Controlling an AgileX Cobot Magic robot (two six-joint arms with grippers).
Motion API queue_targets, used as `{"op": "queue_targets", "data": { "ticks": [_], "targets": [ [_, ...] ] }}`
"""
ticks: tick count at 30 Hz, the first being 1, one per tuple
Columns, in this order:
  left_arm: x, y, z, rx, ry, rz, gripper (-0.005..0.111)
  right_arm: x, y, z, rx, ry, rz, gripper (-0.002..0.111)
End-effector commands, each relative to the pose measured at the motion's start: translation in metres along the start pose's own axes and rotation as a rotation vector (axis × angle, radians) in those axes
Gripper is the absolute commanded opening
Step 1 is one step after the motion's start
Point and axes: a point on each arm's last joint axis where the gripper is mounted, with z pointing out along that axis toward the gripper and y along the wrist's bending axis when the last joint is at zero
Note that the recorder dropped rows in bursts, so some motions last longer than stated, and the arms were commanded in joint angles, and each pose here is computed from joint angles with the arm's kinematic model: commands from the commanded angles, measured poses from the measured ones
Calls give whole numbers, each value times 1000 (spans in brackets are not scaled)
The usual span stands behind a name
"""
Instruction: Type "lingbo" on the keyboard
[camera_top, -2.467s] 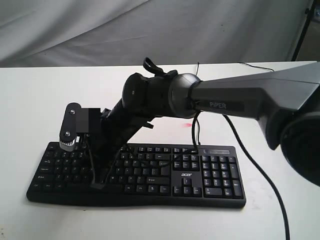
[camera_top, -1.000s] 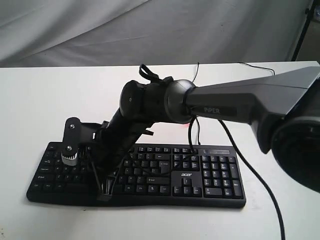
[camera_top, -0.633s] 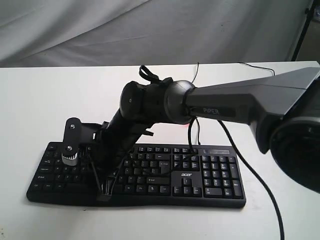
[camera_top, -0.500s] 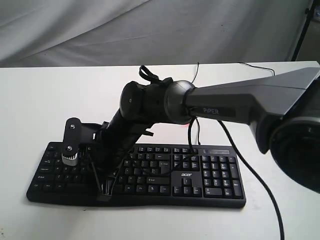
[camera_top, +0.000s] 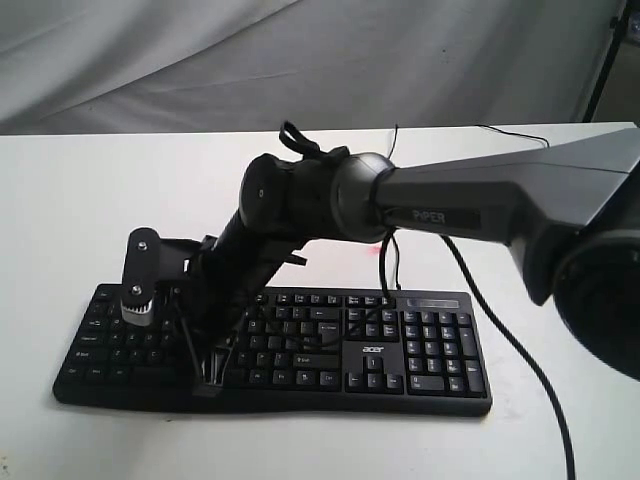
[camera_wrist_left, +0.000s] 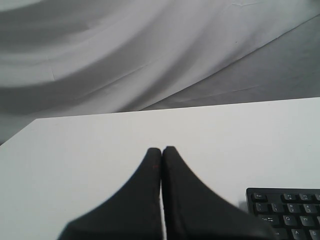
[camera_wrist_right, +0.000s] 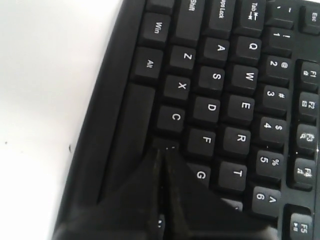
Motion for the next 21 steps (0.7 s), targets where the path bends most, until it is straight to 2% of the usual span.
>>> {"op": "queue_targets", "data": {
  "ticks": [1,16,21],
  "targets": [
    [1,0,1,5,4,-3,1,-2,-2,-6,9,-12,-1,0],
    [1,0,1,5,4,-3,1,-1,-8,-18,29,-22,6,0],
    [1,0,1,5,4,-3,1,10,-20,-24,53,-23,49,0]
  ]
}}
